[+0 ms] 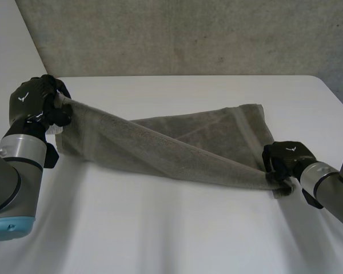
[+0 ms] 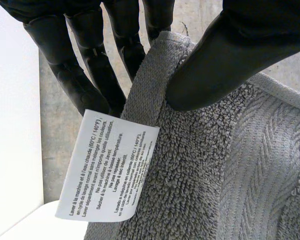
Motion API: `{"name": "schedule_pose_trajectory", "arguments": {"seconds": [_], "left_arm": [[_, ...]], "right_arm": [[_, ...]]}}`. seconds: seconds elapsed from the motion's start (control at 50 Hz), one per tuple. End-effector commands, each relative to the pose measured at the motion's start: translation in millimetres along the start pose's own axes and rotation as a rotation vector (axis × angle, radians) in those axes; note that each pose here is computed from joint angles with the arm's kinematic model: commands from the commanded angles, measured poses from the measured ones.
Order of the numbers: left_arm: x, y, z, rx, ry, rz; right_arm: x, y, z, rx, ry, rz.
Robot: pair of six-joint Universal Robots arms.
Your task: Fold the towel.
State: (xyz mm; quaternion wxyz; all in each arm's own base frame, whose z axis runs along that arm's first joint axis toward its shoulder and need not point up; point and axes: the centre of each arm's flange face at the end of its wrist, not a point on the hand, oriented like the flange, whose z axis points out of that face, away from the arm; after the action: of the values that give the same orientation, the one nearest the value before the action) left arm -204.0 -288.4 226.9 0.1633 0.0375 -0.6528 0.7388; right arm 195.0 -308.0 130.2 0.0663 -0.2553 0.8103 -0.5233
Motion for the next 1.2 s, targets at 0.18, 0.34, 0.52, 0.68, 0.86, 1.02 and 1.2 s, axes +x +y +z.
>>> {"name": "schedule_pose_trajectory", "arguments": {"seconds": [0.18, 0.34, 0.52, 0.68, 0.86, 1.02, 1.2], "left_arm": [[-1.4, 3.5, 2.9, -0.007, -0.005, 0.003], [-1.8, 6.5, 2.5, -0.016, -0.006, 0.001], [-1.7, 7.7, 1.3, -0.021, -0.006, 0.004], [-2.2, 9.7, 1.4, -0.027, -0.007, 0.005], [-2.8, 10.4, 2.4, -0.028, -0.009, 0.007], [-3.3, 10.3, 2.6, -0.028, -0.011, 0.007], [-3.1, 9.4, 2.4, -0.026, -0.01, 0.005]], "right_arm": [[3.2, -15.6, -17.6, -0.038, -0.005, 0.003], [-0.1, -14.0, -24.7, -0.057, -0.022, 0.003], [-5.5, 0.8, -31.1, -0.048, -0.015, -0.015], [10.3, 4.6, -23.3, -0.025, 0.04, -0.025], [15.4, 8.1, -16.0, -0.028, 0.053, -0.024], [28.6, 11.1, -13.0, -0.038, 0.085, -0.022], [35.9, 10.4, -11.6, -0.035, 0.09, 0.002]]}}
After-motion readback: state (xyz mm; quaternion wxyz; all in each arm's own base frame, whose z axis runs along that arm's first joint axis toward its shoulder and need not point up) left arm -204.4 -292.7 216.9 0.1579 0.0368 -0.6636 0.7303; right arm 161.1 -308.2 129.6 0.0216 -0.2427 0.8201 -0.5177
